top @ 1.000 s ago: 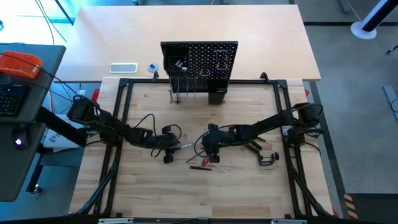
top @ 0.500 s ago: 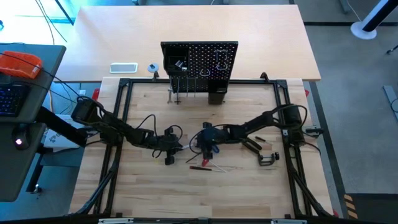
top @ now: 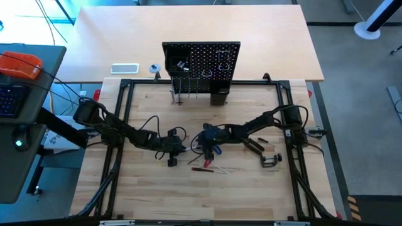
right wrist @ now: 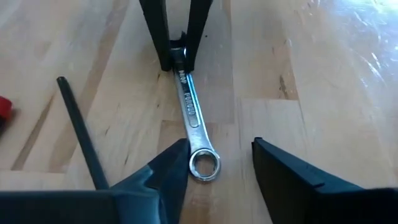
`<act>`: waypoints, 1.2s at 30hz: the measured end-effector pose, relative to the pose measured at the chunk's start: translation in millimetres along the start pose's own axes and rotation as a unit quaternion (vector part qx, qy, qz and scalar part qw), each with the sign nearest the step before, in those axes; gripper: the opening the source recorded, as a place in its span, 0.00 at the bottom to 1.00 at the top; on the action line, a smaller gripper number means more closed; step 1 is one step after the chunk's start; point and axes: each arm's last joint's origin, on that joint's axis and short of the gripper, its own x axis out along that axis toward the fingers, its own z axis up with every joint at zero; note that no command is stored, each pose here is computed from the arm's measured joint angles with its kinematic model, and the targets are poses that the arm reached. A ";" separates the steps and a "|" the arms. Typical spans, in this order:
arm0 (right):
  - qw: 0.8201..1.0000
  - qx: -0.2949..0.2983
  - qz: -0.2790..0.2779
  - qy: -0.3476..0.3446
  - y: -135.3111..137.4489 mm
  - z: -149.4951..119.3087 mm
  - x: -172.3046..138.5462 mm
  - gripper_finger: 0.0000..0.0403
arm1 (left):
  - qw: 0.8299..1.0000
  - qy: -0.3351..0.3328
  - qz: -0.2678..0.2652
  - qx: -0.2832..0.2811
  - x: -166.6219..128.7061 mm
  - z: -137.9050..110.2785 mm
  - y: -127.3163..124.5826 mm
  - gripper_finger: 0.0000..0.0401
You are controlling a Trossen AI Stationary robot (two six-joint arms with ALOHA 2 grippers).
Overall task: Hang tools onto peg board
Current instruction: Hang the wrench on the pegboard
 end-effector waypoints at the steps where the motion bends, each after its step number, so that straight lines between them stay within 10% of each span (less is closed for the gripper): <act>1: 1.000 0.000 0.000 0.001 0.0 -0.1 0.0 0.40 | 1.000 -0.001 0.002 0.000 0.0 0.2 0.1 0.13; 11: 1.000 -0.001 0.018 0.009 1.4 -2.0 0.6 0.10 | 1.000 -0.011 0.008 -0.001 1.0 6.0 -0.7 0.13; 36: 0.999 -0.024 0.021 0.040 14.6 6.6 -20.0 0.00 | 0.999 -0.045 0.003 0.014 -18.6 19.2 -10.4 0.23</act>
